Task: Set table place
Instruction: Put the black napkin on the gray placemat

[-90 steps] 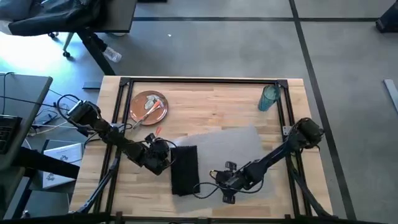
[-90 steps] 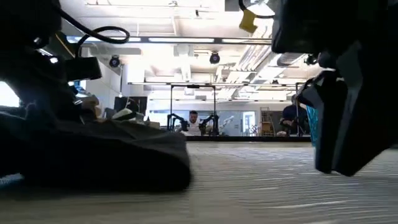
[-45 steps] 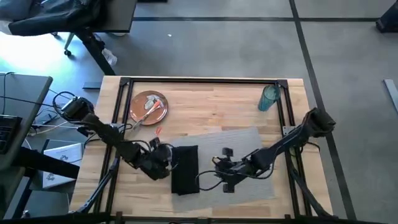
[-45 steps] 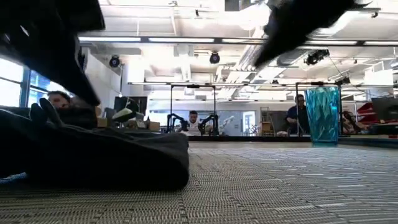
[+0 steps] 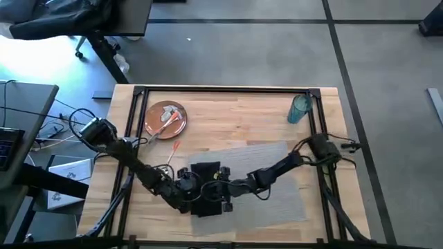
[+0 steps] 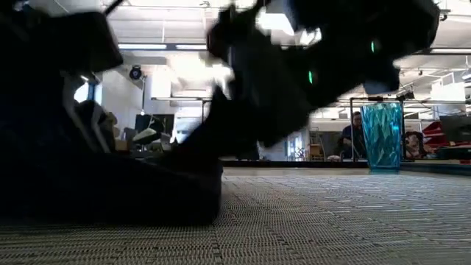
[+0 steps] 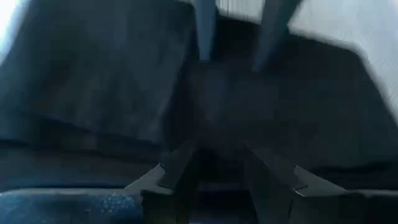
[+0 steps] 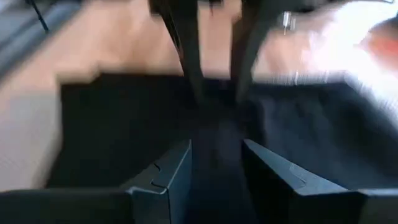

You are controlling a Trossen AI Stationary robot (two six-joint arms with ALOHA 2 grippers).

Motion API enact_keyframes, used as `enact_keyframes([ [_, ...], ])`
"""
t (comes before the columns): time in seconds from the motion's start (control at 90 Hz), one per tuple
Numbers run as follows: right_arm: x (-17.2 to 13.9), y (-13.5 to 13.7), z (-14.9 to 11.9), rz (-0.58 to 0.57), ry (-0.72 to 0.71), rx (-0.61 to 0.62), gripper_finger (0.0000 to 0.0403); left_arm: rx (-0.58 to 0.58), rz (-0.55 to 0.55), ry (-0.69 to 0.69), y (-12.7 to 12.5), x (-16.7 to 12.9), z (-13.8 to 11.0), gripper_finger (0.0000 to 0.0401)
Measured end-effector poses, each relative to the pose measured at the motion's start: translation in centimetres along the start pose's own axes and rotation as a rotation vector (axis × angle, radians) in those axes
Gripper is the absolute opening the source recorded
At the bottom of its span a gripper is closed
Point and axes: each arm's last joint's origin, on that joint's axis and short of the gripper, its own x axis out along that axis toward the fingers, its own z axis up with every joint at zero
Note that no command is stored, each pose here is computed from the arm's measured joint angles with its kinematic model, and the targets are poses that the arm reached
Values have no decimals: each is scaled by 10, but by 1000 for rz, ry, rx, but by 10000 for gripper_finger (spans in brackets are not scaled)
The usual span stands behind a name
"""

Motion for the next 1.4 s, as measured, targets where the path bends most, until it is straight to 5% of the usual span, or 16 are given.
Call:
enact_keyframes([
  [0.256,0,0,-3,-23,37,21,126,-9,11,-19,-8,-1,-9,113],
  [0.478,-10,1,18,15,9,19,126,7,-28,-94,-12,-21,9,113],
  [0.7,-11,15,42,125,-114,45,126,66,131,-216,-1,-21,22,113],
  [1.4,33,45,4,179,-42,104,126,-34,315,-120,40,22,11,113],
])
